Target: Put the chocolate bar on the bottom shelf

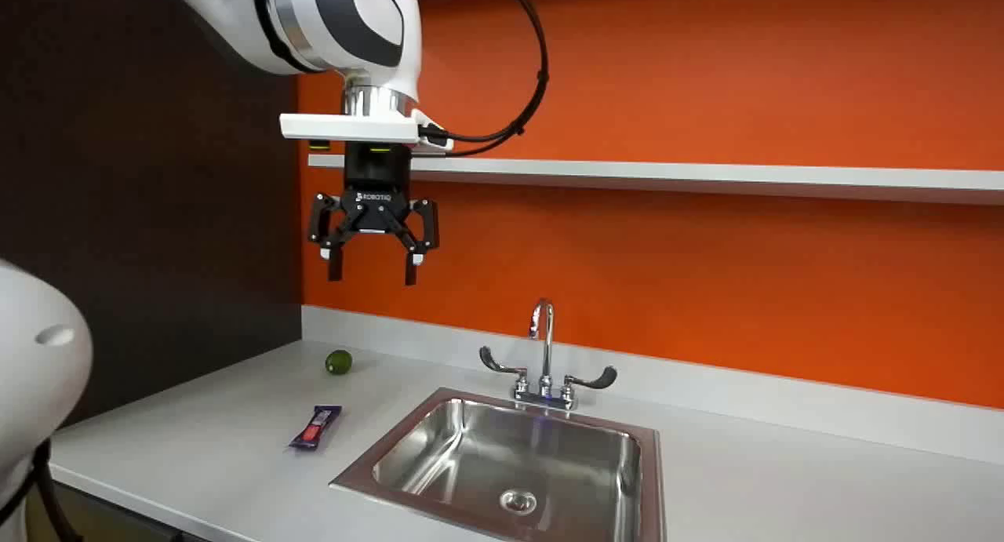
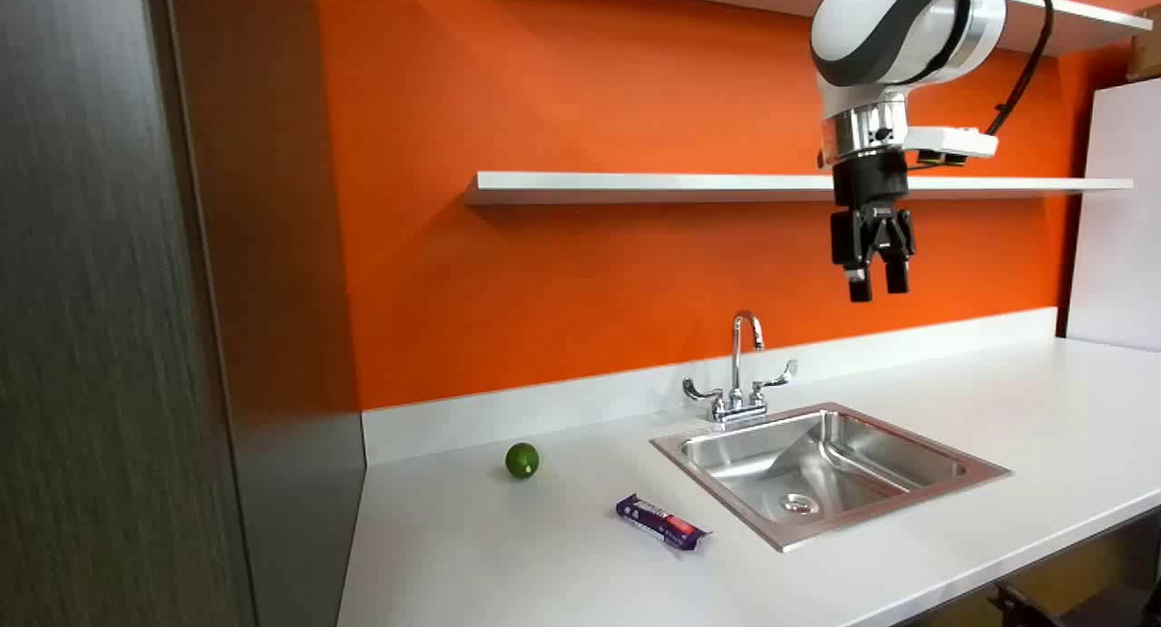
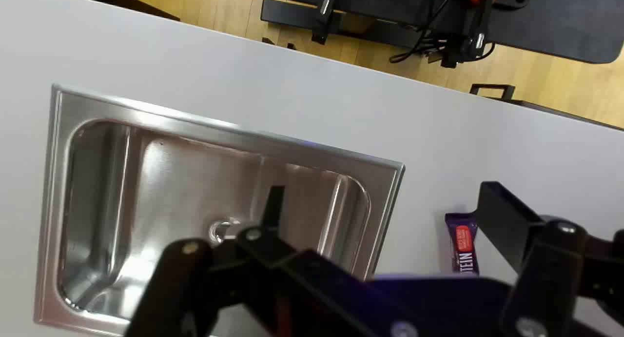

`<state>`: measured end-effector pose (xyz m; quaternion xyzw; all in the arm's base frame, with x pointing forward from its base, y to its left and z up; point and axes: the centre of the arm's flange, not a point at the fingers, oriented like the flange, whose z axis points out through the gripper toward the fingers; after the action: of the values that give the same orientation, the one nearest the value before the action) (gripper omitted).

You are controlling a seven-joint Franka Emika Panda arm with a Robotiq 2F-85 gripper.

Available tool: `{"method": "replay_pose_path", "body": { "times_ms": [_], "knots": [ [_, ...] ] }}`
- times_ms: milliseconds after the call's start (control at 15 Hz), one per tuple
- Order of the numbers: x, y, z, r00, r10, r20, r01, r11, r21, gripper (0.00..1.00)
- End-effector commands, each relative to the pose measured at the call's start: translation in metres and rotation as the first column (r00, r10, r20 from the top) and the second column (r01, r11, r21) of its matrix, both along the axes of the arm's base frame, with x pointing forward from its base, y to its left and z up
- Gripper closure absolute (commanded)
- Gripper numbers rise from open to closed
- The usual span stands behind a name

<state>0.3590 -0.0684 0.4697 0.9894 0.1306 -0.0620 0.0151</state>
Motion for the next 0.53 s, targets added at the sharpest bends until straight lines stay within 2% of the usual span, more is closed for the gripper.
{"method": "replay_pose_path", "body": {
  "times_ms": [0, 267, 467],
  "knots": [
    [0.0, 0.0, 0.0, 1.0, 0.0, 0.0, 0.0, 1.0, 0.0, 0.0],
    [0.0, 0.0, 0.0, 1.0, 0.0, 0.0, 0.0, 1.0, 0.0, 0.0],
    [0.005, 0.017, -0.006, 1.0, 0.026, 0.007, -0.026, 1.0, 0.005, 0.0]
  ]
}}
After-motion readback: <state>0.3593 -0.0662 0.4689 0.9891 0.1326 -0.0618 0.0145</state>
